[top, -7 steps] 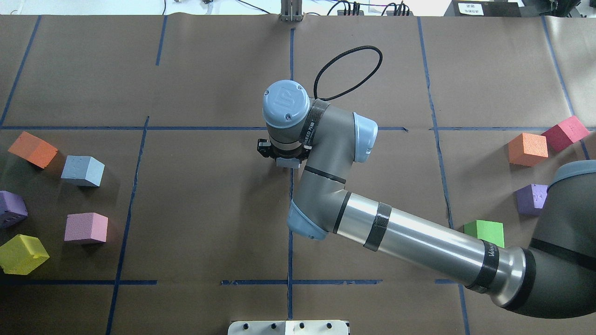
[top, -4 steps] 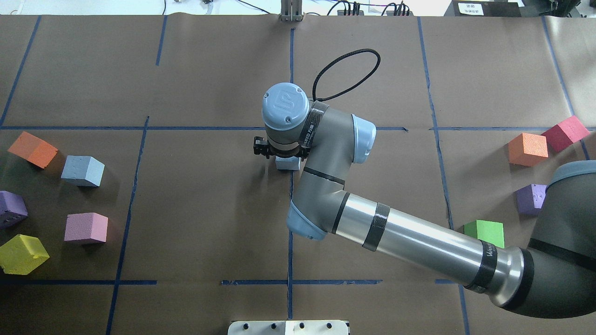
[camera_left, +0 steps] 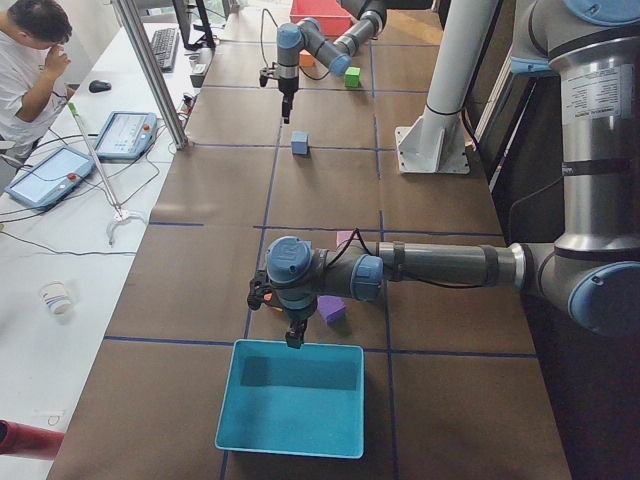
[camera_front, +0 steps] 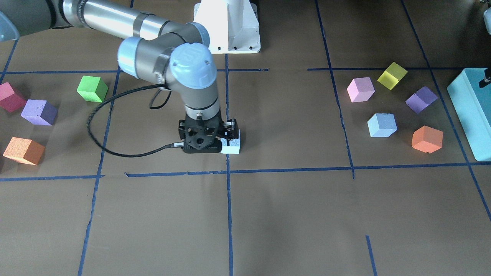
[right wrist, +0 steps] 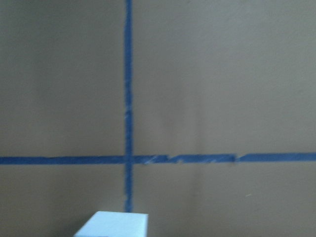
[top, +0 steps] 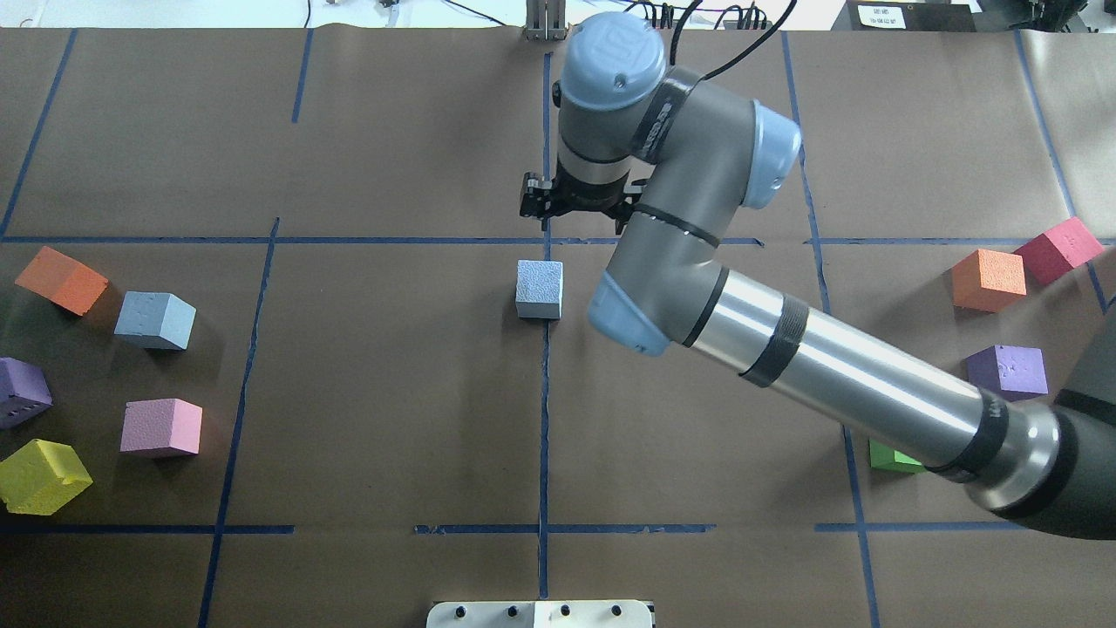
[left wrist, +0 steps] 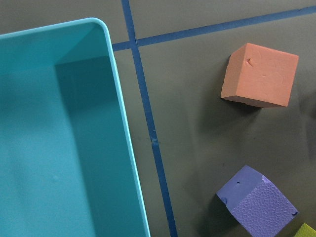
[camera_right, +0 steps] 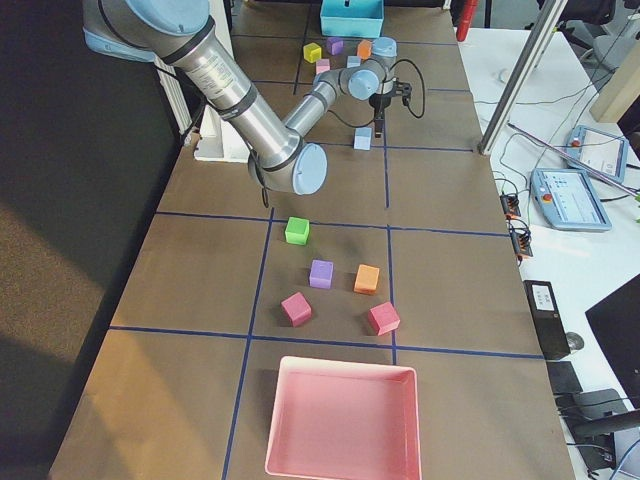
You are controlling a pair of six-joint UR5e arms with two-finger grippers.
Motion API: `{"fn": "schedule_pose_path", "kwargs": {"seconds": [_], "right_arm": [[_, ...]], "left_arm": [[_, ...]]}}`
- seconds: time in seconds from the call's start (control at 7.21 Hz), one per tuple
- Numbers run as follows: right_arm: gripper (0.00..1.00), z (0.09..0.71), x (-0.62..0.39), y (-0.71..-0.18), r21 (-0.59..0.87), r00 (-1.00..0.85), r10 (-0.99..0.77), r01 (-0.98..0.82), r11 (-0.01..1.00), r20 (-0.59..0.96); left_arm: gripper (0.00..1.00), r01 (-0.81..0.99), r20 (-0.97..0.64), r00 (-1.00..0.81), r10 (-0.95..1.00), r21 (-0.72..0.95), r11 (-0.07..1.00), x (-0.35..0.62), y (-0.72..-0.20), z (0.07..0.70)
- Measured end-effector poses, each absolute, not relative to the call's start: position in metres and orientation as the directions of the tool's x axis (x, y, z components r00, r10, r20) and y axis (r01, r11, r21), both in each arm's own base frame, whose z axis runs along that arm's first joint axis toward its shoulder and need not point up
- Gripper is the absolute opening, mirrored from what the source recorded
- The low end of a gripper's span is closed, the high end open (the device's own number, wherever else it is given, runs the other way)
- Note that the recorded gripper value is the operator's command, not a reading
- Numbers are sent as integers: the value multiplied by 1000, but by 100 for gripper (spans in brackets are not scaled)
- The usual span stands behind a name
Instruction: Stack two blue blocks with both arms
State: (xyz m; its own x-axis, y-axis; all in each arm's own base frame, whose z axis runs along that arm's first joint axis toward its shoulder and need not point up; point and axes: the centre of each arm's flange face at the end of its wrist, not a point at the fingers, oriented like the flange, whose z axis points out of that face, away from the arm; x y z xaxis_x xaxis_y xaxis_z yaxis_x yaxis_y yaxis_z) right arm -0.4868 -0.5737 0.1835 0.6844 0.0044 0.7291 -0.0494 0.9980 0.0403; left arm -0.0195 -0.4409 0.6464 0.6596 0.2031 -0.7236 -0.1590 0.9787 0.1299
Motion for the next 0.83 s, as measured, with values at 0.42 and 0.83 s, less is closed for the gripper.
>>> {"fn": "schedule_pose_path", "kwargs": {"seconds": [0.42, 0.83], "right_arm": [[99, 312, -247, -619, 181, 694, -217, 127, 975, 686], [99, 461, -49, -554, 284, 663, -390, 267, 921, 639]], "left_arm": [[100, -152, -716, 660, 226, 168, 974, -19, -455, 631], [100, -148, -712, 641, 286, 251, 957, -14, -493, 602]]}}
